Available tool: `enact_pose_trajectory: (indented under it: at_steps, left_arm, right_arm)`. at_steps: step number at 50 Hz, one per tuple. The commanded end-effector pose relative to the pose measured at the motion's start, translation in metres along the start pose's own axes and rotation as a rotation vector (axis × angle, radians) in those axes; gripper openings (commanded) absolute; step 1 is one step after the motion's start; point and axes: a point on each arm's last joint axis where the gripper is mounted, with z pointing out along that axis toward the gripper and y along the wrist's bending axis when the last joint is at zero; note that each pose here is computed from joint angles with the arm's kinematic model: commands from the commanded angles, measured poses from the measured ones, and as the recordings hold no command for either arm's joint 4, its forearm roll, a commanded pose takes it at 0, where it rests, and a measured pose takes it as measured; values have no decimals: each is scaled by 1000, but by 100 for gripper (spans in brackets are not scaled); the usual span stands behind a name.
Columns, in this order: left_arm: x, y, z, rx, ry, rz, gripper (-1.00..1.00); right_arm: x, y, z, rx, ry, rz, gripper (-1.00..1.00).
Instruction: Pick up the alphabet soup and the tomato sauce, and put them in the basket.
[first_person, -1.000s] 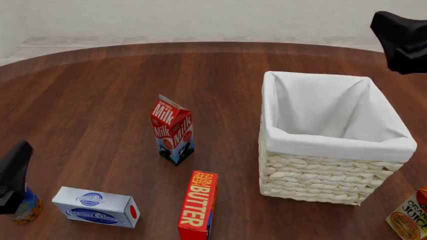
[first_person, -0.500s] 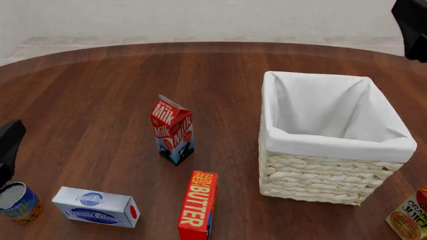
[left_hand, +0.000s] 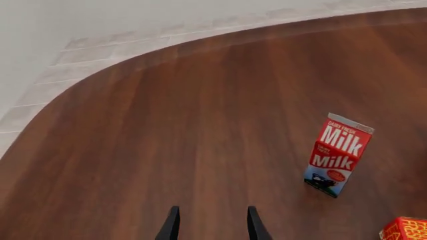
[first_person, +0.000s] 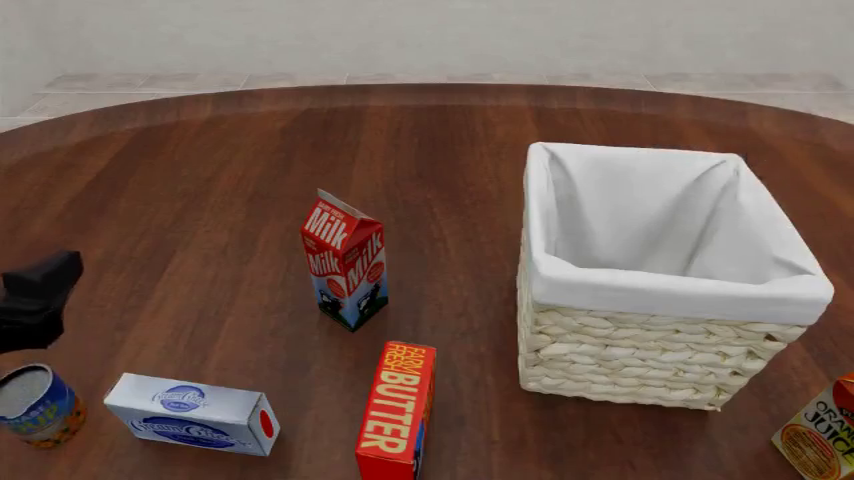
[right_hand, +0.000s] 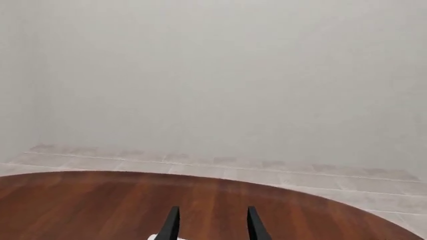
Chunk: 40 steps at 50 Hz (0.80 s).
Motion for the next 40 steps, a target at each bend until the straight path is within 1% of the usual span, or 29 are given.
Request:
enact_pose_trajectory:
  at_steps: [1,2,4,6,9,12,14,19,22,25,29,30,32,36,40]
  left_arm:
    - [8,4,16,-14,131,44,100]
    - [10,5,17,-24,142,64,100]
    - [13,4,20,-16,162,81,100]
    - [16,8,23,-36,180,103,100]
    - [14,8,23,-34,195,93,100]
    - [18,11,24,-52,226,122,100]
    - [14,13,24,-59,241,89,100]
    - [8,16,22,-70,257,65,100]
    - [8,18,22,-81,276,53,100]
    - [9,20,20,-95,289,64,100]
    - [8,22,19,-105,305,54,100]
    - [6,21,23,-95,336,-45,100]
    - [7,25,16,-124,330,38,100]
    - [6,25,12,-129,332,26,100]
    - [9,27,9,-149,349,26,100]
  right_arm:
    - [-11,-3,-14,25,-29,17,100]
    - [-11,-3,-14,27,-30,18,100]
    - [-13,-4,-15,31,-33,21,100]
    - [-14,-4,-17,36,-35,24,100]
    - [-15,-4,-18,37,-38,29,100]
    - [-16,-5,-19,38,-40,32,100]
    - [-16,-5,-18,45,-42,35,100]
    - [-16,-7,-14,58,-46,40,100]
    - [-15,-8,-11,63,-49,44,100]
    - [-16,-8,-9,63,-54,48,100]
    - [-14,-8,-4,61,-60,60,100]
    - [-15,-8,-5,60,-62,64,100]
    - [-16,-8,-5,59,-66,71,100]
    - [-15,-8,-4,58,-69,76,100]
    - [-16,-8,-4,58,-73,88,100]
